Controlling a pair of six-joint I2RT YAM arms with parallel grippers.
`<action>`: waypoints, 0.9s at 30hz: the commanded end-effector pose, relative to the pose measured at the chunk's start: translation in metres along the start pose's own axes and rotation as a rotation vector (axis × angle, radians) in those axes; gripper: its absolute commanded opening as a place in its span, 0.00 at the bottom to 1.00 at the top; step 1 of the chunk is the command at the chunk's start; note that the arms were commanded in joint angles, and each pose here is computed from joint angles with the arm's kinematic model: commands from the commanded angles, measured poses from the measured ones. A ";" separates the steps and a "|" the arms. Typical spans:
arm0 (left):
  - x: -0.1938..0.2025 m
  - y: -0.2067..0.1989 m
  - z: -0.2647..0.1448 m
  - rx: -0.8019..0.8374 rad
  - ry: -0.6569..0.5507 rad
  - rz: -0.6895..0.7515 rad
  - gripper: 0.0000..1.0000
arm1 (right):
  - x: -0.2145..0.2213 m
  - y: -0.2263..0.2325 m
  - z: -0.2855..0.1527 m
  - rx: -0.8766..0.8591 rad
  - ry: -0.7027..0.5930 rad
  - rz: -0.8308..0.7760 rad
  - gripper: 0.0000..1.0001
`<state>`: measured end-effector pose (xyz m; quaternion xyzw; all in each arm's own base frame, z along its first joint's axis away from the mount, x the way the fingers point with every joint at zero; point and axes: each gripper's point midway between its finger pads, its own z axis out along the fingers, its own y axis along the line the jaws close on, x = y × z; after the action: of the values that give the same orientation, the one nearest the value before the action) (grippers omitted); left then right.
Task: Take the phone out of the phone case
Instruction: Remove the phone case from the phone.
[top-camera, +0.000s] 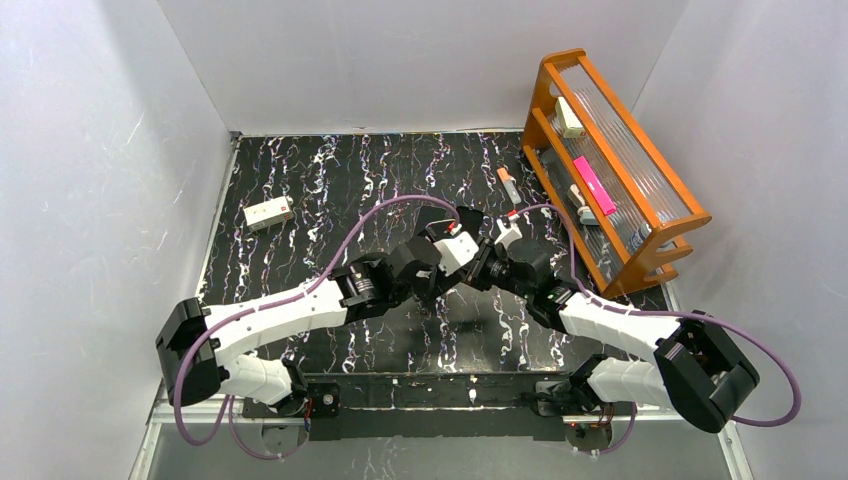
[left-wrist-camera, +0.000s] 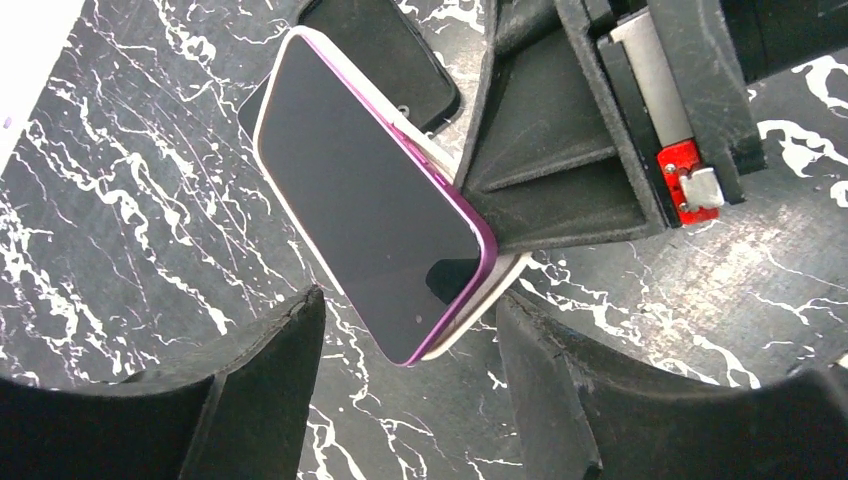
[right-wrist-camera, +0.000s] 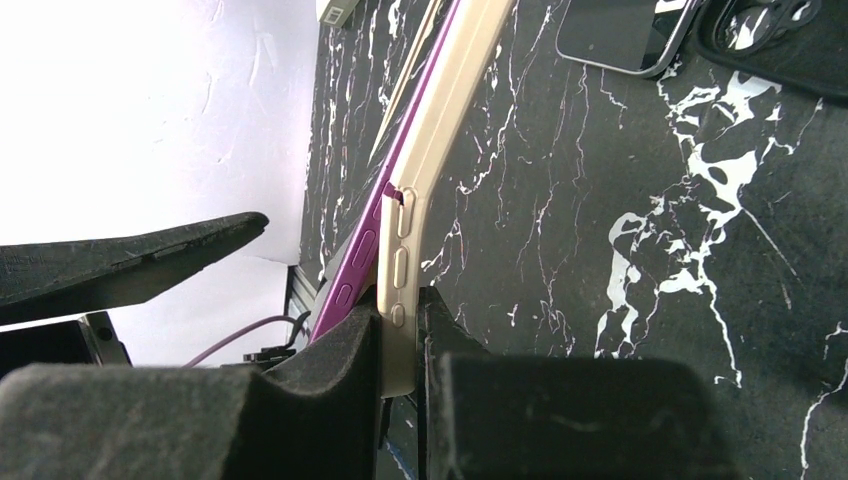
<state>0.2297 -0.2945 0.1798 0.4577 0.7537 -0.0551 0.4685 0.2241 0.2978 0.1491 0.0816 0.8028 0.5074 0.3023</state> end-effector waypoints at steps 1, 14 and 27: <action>-0.018 0.009 -0.003 -0.042 -0.042 0.039 0.61 | -0.023 0.056 0.001 -0.167 -0.068 0.002 0.01; 0.013 0.020 0.003 -0.124 0.018 0.146 0.47 | -0.020 0.061 -0.009 -0.196 -0.078 0.072 0.01; 0.020 0.017 0.016 -0.136 0.048 0.167 0.44 | -0.017 0.074 -0.016 -0.237 -0.055 0.090 0.01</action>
<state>0.2465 -0.2868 0.1739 0.4829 0.7185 0.0232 0.5000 0.2226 0.2980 0.1638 0.1272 0.7880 0.5265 0.2928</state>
